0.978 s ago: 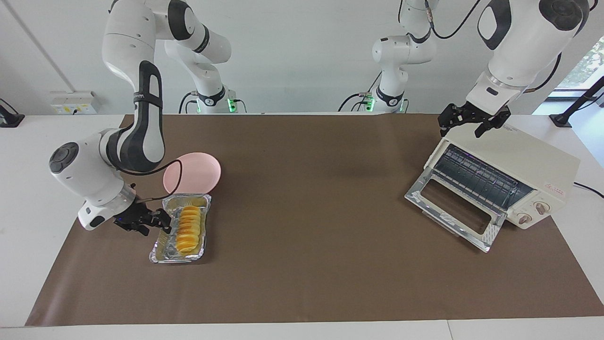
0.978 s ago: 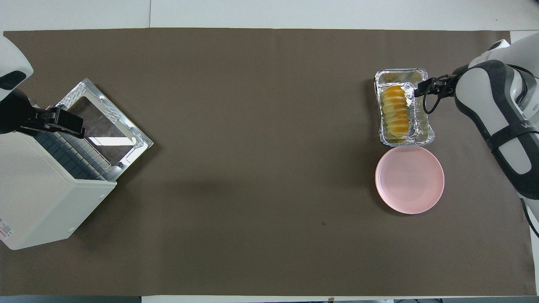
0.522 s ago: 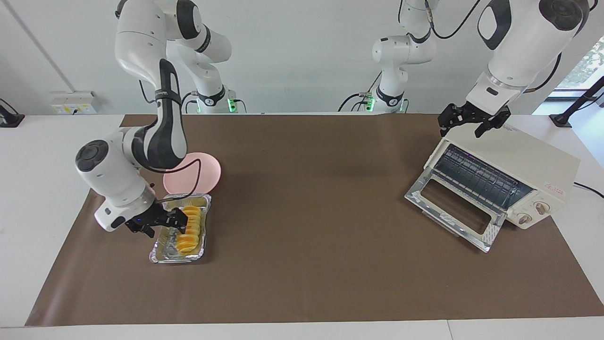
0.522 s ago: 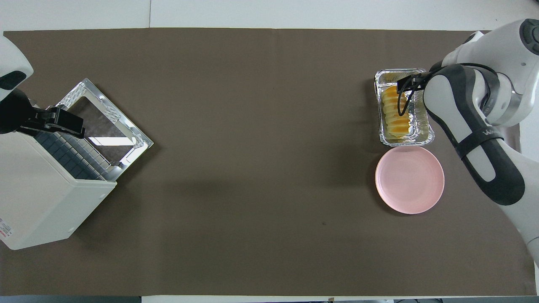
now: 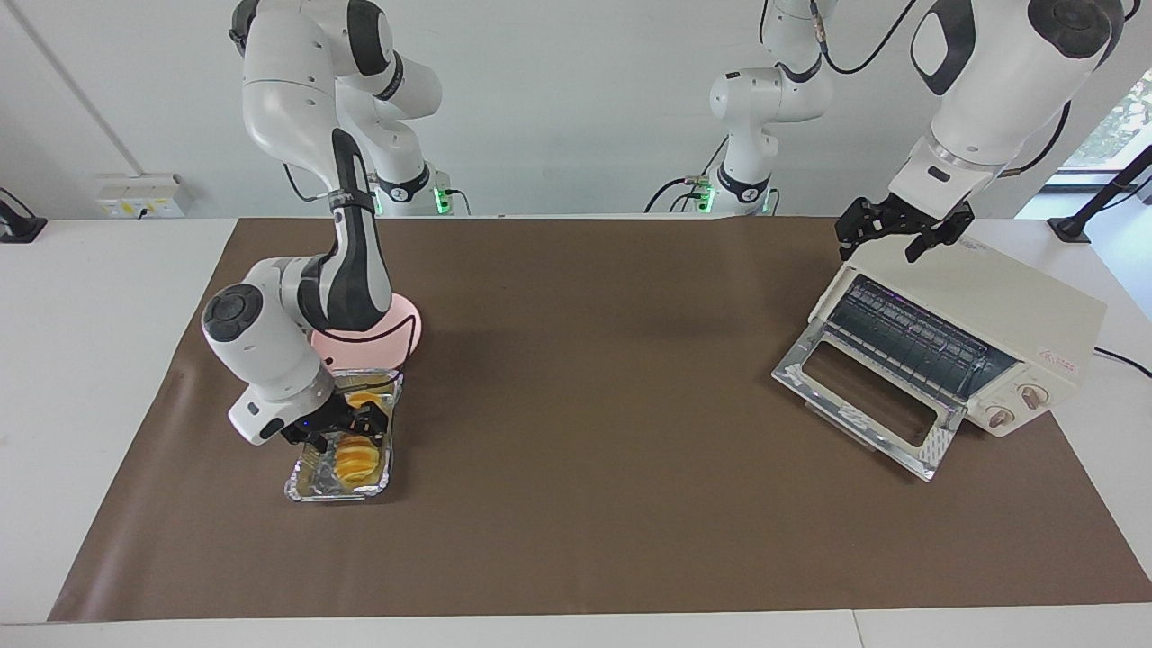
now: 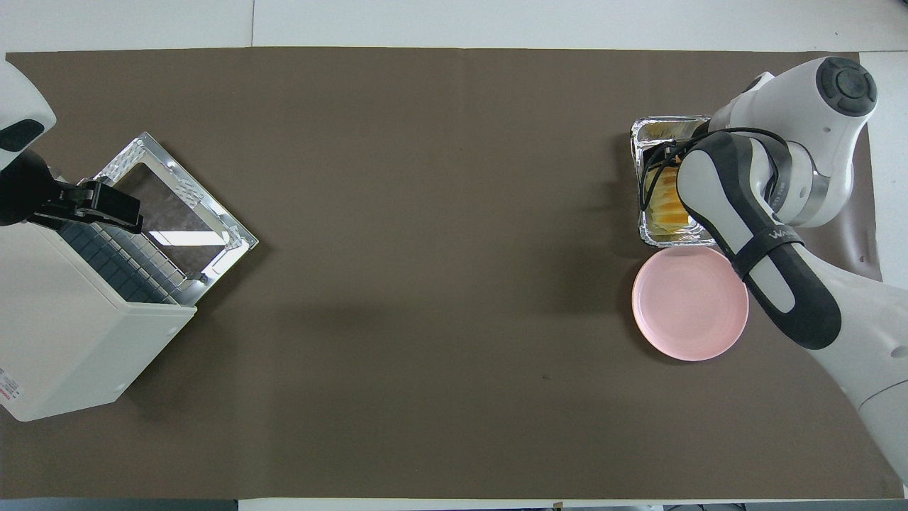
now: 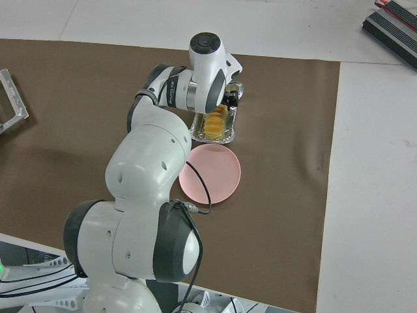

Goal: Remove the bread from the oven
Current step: 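Grasp the bread in the foil tray with the right gripper, then lift the bread and lower it onto the pink plate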

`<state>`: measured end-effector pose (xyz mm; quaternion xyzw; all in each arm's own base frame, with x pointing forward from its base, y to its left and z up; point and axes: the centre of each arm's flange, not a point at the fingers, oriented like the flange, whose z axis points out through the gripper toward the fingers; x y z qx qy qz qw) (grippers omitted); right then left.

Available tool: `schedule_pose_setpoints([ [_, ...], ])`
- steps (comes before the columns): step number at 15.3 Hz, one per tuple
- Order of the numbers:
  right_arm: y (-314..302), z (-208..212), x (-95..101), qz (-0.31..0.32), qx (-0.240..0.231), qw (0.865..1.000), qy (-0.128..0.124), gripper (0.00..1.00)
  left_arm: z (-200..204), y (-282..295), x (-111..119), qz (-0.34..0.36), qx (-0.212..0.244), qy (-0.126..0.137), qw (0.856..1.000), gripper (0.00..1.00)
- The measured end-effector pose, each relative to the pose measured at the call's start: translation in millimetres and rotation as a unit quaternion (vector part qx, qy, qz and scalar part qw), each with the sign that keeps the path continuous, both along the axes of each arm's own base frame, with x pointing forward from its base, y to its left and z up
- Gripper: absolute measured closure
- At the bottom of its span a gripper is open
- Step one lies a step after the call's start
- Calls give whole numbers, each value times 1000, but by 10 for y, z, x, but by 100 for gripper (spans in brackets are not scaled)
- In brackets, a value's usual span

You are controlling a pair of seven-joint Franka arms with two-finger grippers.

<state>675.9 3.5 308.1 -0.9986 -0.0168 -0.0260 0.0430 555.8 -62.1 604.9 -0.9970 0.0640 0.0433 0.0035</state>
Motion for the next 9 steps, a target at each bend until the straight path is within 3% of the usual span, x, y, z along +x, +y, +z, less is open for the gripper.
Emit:
schedule_pose_setpoints([
  [2, 0, -6, -16, -1, 0, 1000, 0, 44, 0, 0, 0, 0, 0, 0, 1000, 0],
  [6, 6, 89, -29, 0, 2, 1000, 6, 80, 0, 0, 0, 0, 0, 0, 1000, 0],
  [9, 14, 193, -45, 3, 4, 1000, 20, 83, 0, 0, 0, 0, 0, 0, 1000, 0],
])
